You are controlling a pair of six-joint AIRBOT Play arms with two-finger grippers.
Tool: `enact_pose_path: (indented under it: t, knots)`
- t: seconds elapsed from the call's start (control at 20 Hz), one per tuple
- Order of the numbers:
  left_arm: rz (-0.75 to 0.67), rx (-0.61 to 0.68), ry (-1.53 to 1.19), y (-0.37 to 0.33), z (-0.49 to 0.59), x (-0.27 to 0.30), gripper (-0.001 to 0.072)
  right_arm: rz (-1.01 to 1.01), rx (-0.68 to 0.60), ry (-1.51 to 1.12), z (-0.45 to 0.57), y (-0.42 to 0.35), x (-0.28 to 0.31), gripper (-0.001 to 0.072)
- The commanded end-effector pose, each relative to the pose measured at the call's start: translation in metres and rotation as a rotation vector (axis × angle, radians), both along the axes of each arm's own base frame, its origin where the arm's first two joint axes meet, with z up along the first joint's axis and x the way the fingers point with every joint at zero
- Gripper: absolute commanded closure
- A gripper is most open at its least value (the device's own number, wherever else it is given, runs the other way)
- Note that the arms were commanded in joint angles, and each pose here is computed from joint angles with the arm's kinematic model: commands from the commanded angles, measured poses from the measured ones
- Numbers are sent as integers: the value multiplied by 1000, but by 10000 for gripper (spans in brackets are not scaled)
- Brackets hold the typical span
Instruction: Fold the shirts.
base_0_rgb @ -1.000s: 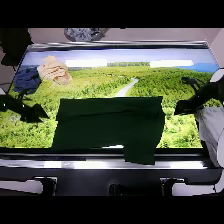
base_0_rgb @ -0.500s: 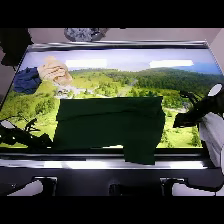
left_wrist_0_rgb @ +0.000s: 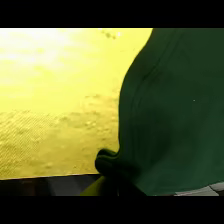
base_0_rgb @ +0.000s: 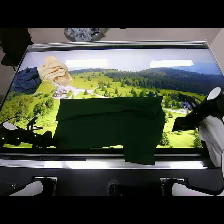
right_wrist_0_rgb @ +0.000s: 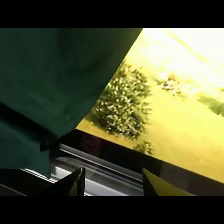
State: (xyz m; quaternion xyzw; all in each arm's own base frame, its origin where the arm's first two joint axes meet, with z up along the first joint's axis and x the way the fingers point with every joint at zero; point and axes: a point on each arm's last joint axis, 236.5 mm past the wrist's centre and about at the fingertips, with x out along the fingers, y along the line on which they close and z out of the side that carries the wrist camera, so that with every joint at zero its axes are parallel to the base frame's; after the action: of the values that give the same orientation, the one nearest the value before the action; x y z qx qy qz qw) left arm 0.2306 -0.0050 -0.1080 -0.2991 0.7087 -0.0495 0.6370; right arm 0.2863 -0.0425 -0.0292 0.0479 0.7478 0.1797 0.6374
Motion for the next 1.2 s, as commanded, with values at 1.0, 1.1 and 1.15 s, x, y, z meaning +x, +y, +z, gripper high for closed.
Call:
enact_pose_path:
  t: [1.0, 1.1, 1.15]
  knots:
    - [-28, 3, -35, 0, 4, 6, 676, -153, 312, -126, -77, 106, -65, 668]
    - [-50, 17, -91, 4, 20, 19, 677, -128, 307, -190, -59, 101, -46, 668]
    - [-53, 33, -140, 8, 34, 29, 679, -110, 309, -227, -44, 99, -35, 669]
